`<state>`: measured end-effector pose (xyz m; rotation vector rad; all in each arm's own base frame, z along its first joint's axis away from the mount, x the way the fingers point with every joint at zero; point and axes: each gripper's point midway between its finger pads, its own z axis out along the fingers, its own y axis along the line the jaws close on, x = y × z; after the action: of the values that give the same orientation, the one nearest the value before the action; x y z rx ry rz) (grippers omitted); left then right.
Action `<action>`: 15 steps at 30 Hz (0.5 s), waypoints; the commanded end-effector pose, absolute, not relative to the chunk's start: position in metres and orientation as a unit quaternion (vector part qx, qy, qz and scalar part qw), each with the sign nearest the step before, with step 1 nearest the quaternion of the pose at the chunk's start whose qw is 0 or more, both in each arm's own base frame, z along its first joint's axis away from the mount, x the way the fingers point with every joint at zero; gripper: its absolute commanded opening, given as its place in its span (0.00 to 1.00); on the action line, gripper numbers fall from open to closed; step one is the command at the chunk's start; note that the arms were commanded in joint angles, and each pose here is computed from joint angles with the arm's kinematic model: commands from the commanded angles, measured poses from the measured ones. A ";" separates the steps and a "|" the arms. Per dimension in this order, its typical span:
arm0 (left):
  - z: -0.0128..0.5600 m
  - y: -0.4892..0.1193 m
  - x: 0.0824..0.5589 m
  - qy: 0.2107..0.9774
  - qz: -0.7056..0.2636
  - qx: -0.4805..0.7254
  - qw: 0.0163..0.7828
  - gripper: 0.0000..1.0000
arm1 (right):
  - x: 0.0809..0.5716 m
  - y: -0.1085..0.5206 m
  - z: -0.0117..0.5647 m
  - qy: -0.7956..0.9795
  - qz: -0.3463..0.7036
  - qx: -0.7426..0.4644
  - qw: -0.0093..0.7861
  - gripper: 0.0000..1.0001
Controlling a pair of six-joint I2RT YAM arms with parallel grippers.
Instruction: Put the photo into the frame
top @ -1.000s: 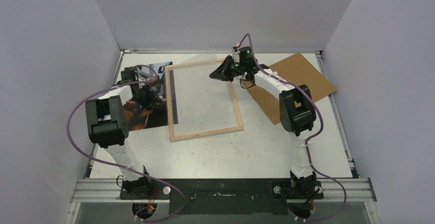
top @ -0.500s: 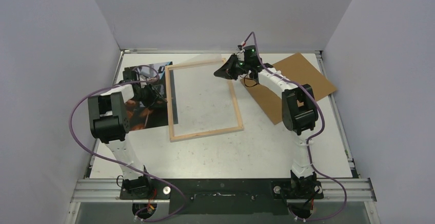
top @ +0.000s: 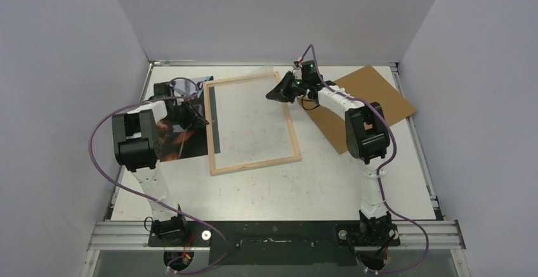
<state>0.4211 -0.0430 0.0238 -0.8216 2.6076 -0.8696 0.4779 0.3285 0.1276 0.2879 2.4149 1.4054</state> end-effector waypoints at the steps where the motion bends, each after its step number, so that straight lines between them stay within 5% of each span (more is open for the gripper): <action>1: 0.017 -0.042 0.433 0.906 -0.296 -0.266 0.144 0.22 | 0.487 0.333 0.154 0.833 0.513 0.076 0.192 0.00; 15: 0.002 -0.037 0.425 0.917 -0.274 -0.263 0.122 0.17 | 0.485 0.330 0.151 0.839 0.506 0.066 0.189 0.00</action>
<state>0.4256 -0.0470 0.0247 -0.7877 2.6257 -0.9156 0.4791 0.3267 0.1267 0.2627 2.4211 1.3904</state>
